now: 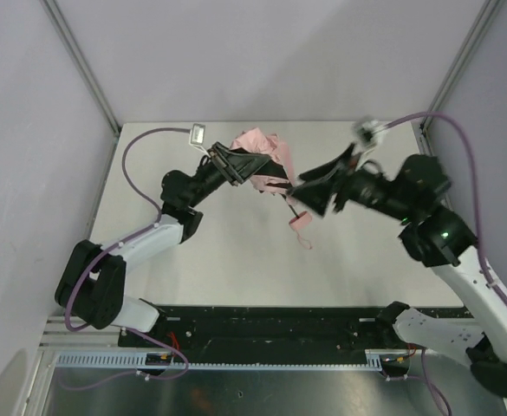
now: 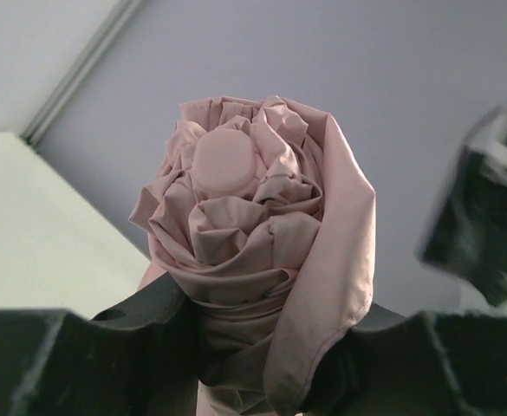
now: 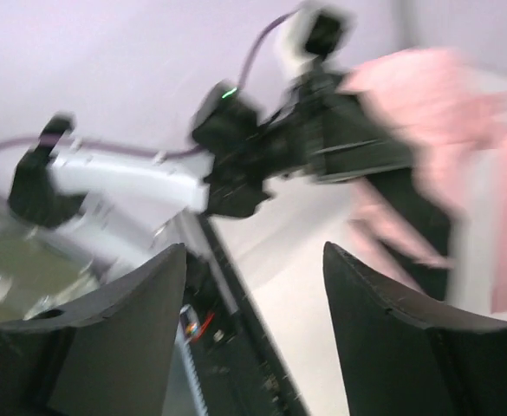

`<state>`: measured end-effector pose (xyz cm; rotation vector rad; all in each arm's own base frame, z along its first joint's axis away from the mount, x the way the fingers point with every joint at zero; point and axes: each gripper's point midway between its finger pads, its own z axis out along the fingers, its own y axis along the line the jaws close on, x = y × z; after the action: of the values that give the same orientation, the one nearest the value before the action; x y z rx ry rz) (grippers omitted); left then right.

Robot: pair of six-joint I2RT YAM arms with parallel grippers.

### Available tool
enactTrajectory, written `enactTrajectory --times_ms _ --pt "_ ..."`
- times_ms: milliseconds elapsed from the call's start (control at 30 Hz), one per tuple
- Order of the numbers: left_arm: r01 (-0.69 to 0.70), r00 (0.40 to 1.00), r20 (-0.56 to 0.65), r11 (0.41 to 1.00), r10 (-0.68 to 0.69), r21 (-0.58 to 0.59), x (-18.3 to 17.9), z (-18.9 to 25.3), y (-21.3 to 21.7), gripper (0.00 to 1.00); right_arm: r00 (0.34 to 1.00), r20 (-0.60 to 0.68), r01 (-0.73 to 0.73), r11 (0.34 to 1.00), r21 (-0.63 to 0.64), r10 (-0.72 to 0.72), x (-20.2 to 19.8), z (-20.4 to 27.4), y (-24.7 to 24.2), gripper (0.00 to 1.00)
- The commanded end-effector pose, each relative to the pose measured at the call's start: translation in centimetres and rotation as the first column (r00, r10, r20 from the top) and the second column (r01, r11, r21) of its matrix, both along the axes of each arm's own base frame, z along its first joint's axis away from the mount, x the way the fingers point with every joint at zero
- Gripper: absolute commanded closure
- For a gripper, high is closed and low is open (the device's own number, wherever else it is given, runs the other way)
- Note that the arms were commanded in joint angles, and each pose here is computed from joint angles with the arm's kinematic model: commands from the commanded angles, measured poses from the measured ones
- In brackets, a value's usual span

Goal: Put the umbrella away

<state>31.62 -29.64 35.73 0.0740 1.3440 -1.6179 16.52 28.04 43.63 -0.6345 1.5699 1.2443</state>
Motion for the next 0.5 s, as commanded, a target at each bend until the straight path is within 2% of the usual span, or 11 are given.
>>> enactTrajectory --times_ms 0,133,233,367,467 --pt "0.174 0.911 0.38 0.985 -0.159 -0.004 -6.0 6.9 1.2 1.0 0.993 -0.119 0.011 1.0 0.022 -0.008 3.7 -0.2 -3.2 0.29" --pt "0.29 0.832 0.464 0.951 -0.305 0.104 -9.6 6.3 1.3 1.0 0.982 -0.115 -0.149 0.989 0.021 0.15 6.1 -1.6 -3.5 0.14" --pt "0.334 0.783 0.495 0.926 -0.378 0.178 -11.6 5.7 1.6 1.0 0.975 -0.016 -0.22 0.975 0.024 0.22 6.5 -0.9 -3.3 0.03" --pt "0.382 0.725 0.517 0.89 -0.456 0.249 -13.6 5.7 2.0 1.0 0.969 0.029 -0.244 0.97 0.018 0.244 7.6 -1.2 -3.8 0.01" --pt "0.396 0.699 0.528 0.876 -0.482 0.275 -14.7 5.8 2.2 1.0 0.944 0.042 -0.328 0.944 0.04 0.326 6.6 -1.5 -3.4 0.01"
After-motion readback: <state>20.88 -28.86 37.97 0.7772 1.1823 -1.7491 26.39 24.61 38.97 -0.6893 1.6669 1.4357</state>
